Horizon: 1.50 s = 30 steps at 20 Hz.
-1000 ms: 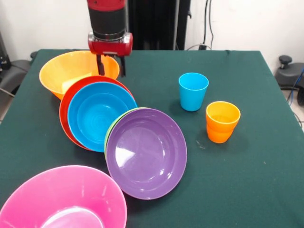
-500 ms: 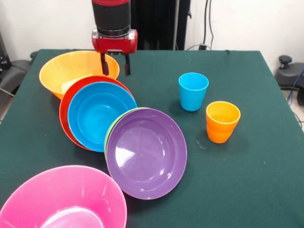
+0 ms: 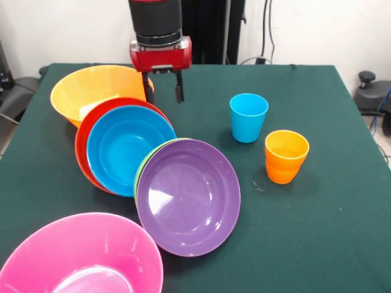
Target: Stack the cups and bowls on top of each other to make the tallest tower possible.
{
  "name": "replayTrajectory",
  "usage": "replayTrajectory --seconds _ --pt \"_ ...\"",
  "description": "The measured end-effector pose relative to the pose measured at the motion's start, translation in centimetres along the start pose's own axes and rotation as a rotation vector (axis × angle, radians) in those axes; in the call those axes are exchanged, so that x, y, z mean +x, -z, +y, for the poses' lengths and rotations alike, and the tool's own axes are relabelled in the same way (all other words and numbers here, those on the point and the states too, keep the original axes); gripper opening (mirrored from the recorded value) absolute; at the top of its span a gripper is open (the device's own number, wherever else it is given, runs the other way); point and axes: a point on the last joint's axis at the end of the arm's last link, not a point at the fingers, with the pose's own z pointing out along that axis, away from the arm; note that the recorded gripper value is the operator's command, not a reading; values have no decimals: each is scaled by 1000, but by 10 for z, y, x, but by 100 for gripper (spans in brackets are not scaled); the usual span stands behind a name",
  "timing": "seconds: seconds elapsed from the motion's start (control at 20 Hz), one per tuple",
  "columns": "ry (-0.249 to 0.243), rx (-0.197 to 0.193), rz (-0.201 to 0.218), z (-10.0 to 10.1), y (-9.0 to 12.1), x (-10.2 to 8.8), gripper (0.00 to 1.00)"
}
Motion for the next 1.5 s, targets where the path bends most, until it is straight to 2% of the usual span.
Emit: replayTrajectory --seconds 0.05,0.15,0.3,0.4,0.45,0.55,0.6,0.65,0.75,0.8,1.0,1.15,1.5 --pt "5 -2 -5 -1 1 -2 100" --pt "50 -13 -25 -7 6 -15 100" --pt "167 -25 -32 -15 12 -31 100" --pt "311 -31 -28 -21 15 -44 100" --pt "352 -33 -27 -21 16 -47 100" --pt "540 -38 -22 -21 17 -62 100" --pt "610 -40 -23 -20 18 -68 100" --pt "665 -42 -26 -19 18 -72 100" --pt "807 -40 -42 -16 21 -86 100" --pt "845 -37 -46 -15 23 -90 100" --pt "956 -15 -59 -13 31 -106 100" --pt "960 -5 -62 -13 37 -112 100" --pt "933 17 -55 -24 49 -129 100"
